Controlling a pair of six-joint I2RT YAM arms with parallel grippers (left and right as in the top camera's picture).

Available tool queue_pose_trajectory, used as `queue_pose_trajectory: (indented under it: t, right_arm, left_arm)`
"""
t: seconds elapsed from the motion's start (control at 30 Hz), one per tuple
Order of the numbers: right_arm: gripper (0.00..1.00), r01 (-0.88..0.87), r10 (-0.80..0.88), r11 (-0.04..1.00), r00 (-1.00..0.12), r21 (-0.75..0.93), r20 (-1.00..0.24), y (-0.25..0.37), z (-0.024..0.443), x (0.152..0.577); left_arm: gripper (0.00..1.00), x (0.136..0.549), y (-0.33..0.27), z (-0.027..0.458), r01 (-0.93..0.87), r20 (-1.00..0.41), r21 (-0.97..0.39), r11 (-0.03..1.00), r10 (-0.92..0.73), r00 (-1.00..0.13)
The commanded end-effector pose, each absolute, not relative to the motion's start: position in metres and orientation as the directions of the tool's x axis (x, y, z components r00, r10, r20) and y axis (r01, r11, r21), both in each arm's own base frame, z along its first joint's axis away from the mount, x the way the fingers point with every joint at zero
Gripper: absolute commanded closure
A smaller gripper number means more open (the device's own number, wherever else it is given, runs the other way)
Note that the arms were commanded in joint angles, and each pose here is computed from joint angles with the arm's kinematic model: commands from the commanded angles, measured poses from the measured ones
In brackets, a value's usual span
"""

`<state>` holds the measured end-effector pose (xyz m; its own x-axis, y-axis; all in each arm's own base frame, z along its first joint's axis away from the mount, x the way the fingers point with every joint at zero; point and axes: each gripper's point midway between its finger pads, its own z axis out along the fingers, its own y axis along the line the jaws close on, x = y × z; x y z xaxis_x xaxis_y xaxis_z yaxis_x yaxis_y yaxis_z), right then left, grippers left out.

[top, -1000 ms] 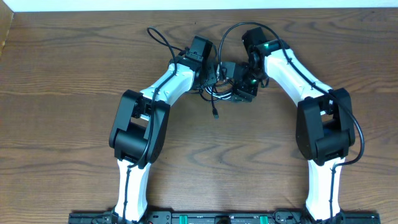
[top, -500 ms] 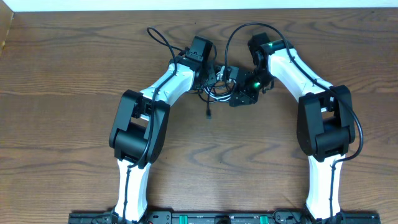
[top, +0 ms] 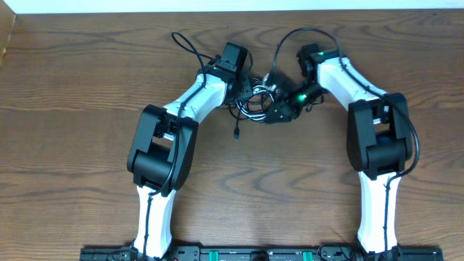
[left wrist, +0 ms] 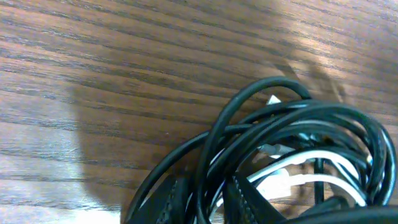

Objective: Untangle cables

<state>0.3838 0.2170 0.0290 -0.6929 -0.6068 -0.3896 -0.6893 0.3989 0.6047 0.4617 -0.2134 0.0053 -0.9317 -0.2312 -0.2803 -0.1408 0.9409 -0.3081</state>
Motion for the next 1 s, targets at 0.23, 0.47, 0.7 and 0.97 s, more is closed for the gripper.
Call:
queue_pose_trajectory:
  t: [0.23, 0.47, 0.7, 0.97]
  right_arm:
    - [0.56, -0.383, -0.396, 0.483, -0.898, 0.787, -0.194, 0.225, 0.011, 0.392]
    - [0.63, -0.386, -0.406, 0.338, -0.883, 0.858, -0.237, 0.257, 0.018, 0.376]
    - [0.73, -0.365, -0.375, 0.249, -0.891, 0.897, -0.258, 0.266, 0.033, 0.375]
    - [0.99, -0.296, -0.310, 0.182, -0.922, 0.938, -0.230, 0.257, 0.050, 0.380]
  left_arm:
    - [0.73, 0.450, -0.195, -0.024, -0.188, -0.231, -0.240, 0.952, -0.244, -0.942]
    - [0.73, 0.450, -0.195, -0.024, -0.188, -0.230, -0.239, 0.953, -0.244, -0.942]
    - [0.73, 0.450, -0.195, -0.025, -0.189, -0.228, -0.237, 0.953, -0.244, -0.943]
    - [0.73, 0.450, -0.195, -0.025, -0.189, -0.228, -0.237, 0.953, -0.244, -0.943]
